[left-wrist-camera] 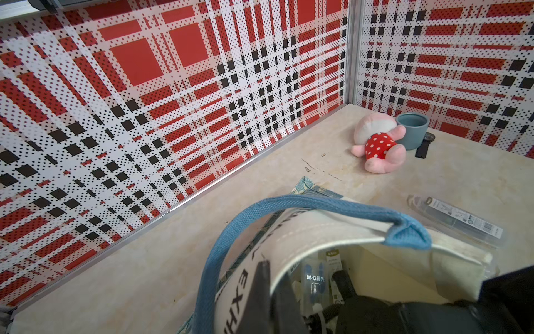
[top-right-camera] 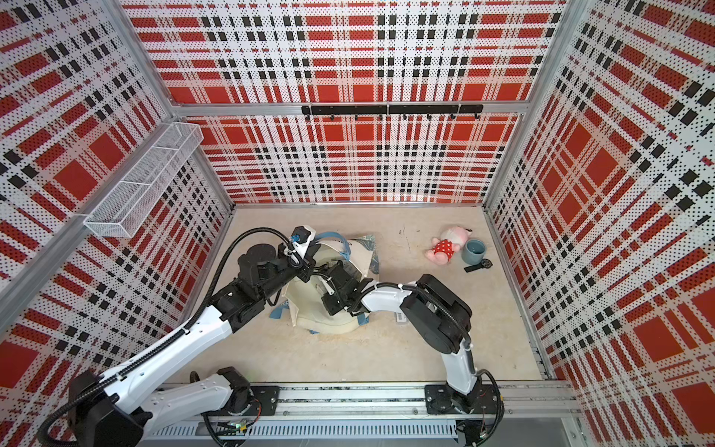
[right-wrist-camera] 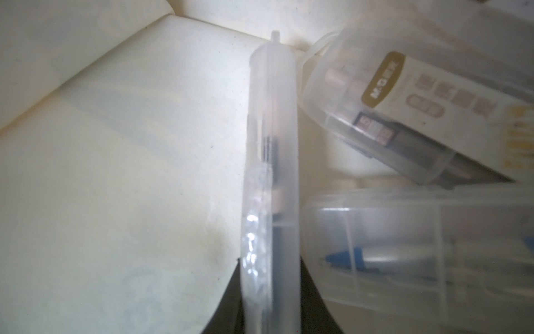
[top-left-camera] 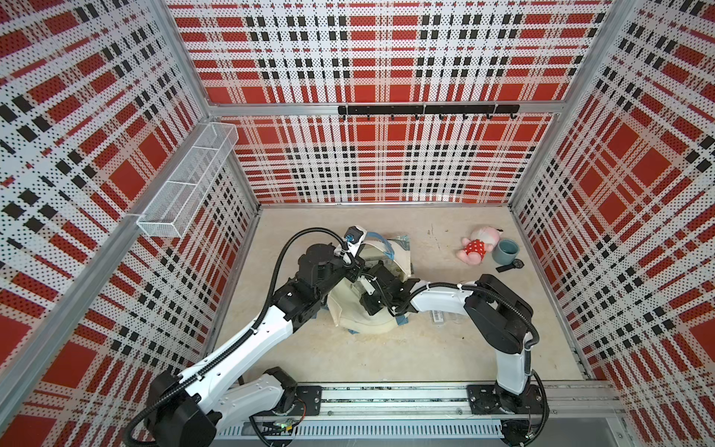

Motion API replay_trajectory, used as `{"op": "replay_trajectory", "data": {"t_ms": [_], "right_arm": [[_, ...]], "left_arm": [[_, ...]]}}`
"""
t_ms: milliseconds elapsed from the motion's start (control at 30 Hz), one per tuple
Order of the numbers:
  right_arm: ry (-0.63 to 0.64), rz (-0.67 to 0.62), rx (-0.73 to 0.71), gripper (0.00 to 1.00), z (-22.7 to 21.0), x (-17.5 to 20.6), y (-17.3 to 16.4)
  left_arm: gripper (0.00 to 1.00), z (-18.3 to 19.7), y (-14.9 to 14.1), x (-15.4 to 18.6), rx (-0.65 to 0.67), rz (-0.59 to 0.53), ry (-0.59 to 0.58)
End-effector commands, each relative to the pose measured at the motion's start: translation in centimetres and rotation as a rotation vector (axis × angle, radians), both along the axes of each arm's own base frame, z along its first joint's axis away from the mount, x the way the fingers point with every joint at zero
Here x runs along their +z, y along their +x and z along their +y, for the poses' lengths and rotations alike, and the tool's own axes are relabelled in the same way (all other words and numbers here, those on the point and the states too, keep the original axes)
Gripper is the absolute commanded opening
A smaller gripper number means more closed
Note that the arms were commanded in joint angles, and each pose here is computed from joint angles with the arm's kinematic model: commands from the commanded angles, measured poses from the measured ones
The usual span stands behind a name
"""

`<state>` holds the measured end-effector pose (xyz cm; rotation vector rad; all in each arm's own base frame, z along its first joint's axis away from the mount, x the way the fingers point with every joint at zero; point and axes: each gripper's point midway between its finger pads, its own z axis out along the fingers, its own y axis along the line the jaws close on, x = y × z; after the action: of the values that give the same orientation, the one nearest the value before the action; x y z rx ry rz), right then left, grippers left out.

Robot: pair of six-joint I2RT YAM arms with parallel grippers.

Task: Take out the compass set from the canvas bag
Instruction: Pick up the compass set from the canvas bag.

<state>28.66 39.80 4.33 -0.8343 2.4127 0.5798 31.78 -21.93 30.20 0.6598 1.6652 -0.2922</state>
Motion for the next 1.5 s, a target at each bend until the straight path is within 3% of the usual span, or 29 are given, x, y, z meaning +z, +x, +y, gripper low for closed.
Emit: {"op": "replay_trajectory", "data": {"t_ms": [0, 433, 967, 1467], "right_arm": [[0.054, -0.053, -0.02, 0.21, 0.4, 3.9, 0.3], [0.032, -0.031, -0.086, 0.18, -2.3, 5.5, -1.7], [-0.193, -0.043, -0.187, 0.17, -3.3, 4.4, -0.5], [0.021, 0.062, -0.095, 0.19, -1.5, 9.4, -4.2]], "left_arm": [[0.0, -0.3, -0.6, 4.6, -0.032, -0.133, -0.092], [0.0, 0.0, -0.5, 5.4, -0.008, -0.15, -0.116], [0.0, -1.7, -0.4, 4.1, -0.018, -0.121, -0.106], [0.0, -0.6, 0.0, 3.8, 0.015, -0.125, -0.113]]}}
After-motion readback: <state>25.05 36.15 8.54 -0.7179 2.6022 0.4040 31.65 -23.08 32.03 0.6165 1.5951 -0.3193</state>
